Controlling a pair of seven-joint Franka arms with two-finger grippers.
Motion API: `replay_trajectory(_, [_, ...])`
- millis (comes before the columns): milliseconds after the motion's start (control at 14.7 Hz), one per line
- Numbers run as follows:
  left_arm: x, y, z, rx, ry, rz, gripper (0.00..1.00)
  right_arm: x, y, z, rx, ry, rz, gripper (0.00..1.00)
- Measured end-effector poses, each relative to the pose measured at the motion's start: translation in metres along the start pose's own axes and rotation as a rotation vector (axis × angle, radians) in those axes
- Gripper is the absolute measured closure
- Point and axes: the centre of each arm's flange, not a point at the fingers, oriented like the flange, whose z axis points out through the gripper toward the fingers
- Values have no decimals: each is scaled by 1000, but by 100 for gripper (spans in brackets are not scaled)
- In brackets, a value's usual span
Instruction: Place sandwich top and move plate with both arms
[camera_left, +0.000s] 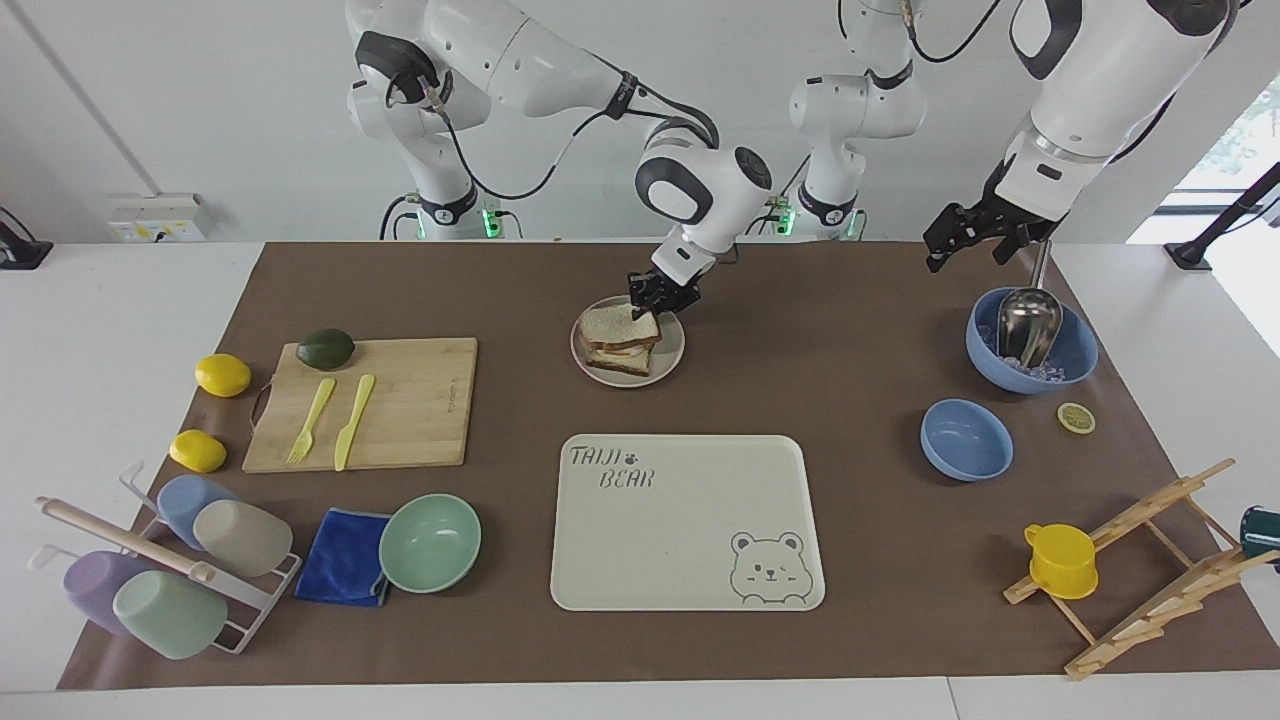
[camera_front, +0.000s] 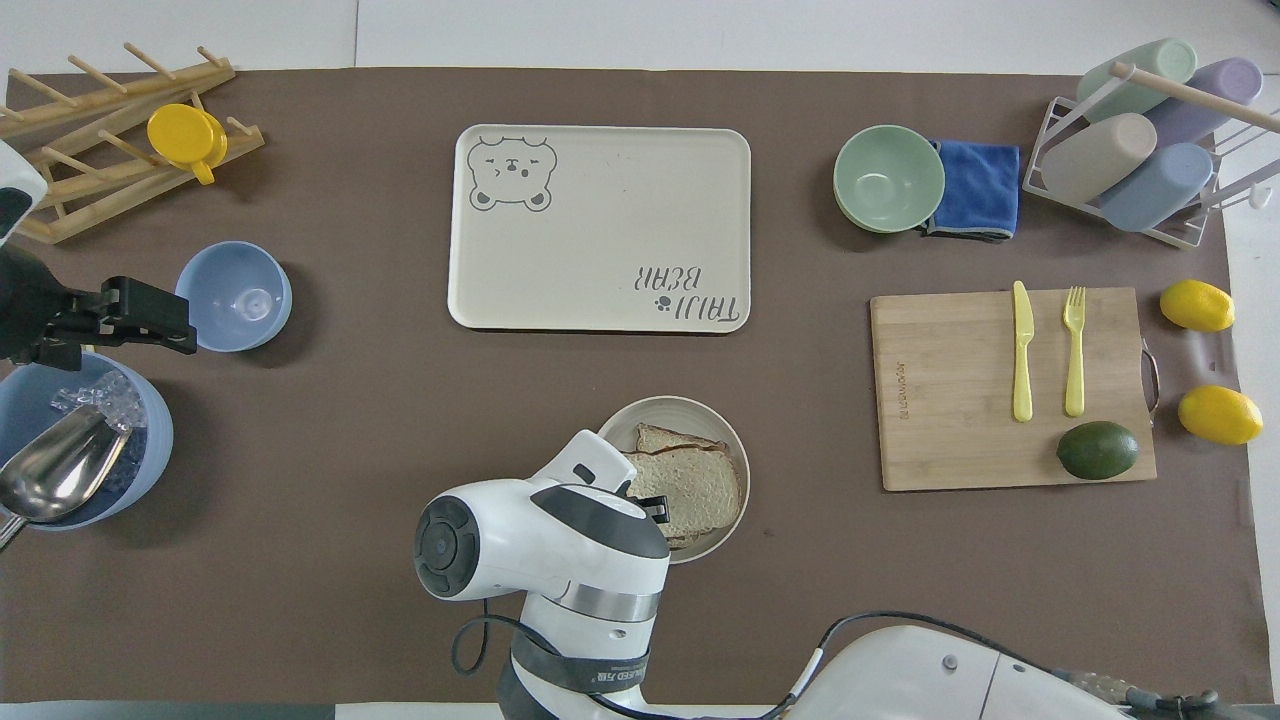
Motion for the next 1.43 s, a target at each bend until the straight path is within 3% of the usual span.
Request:
replay_trajectory(136, [0,0,0,0,0,0,0,8,1,0,51,-4,25,42])
replay_trajectory(409, [0,0,0,0,0,0,0,39,34,-21,142,-60,92,34])
replay_trajectory(681, [0,0,0,0,0,0,0,102,174,-77,316,-94,133,33])
replay_trajectory(749, [0,0,0,0,0,0,0,109,216,-88,332,-89,147,28])
replay_trajectory(817, [0,0,0,0,0,0,0,113,251,-96,337,-84,157,21])
replay_trajectory(1158, [0,0,0,0,0,0,0,112,384,-108,335,-99,215,17])
replay_trajectory(1294, [0,0,0,0,0,0,0,107,442,-106,370,-124,242,2])
replay_trajectory(1430, [0,0,0,0,0,0,0,104,499,-102,396,-149,251,0])
